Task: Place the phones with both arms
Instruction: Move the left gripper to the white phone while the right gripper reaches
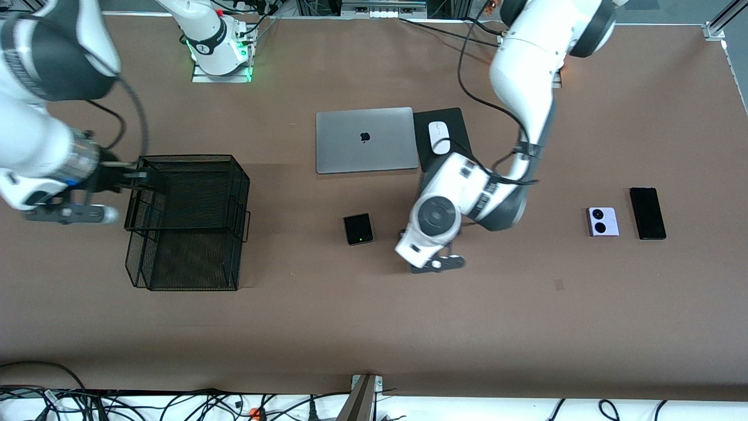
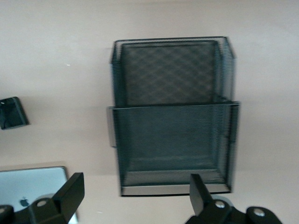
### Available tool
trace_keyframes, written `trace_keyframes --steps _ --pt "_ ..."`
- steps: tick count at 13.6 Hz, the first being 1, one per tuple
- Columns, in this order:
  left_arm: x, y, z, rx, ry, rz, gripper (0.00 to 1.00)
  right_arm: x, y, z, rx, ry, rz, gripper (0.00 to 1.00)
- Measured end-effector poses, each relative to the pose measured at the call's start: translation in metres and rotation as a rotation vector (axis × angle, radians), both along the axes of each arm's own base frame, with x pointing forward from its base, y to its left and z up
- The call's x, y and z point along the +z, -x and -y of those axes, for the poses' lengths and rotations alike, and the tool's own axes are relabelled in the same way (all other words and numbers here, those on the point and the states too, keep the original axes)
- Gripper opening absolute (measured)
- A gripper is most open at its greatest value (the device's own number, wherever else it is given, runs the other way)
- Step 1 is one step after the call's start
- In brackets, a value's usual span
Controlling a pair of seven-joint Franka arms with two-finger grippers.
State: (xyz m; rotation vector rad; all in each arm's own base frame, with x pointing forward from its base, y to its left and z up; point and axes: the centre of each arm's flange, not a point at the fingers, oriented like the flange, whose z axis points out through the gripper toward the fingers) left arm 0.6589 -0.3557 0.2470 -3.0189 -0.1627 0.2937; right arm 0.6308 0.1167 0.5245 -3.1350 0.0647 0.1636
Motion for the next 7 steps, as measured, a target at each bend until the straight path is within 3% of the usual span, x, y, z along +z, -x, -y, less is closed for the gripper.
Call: trace_keyframes --steps 7 --pt "0.041 0.000 -0.207 -0.242 -0.083 -0.102 1.00 -0.094 0.002 -0.222 0.066 -0.051 0.057 1.00"
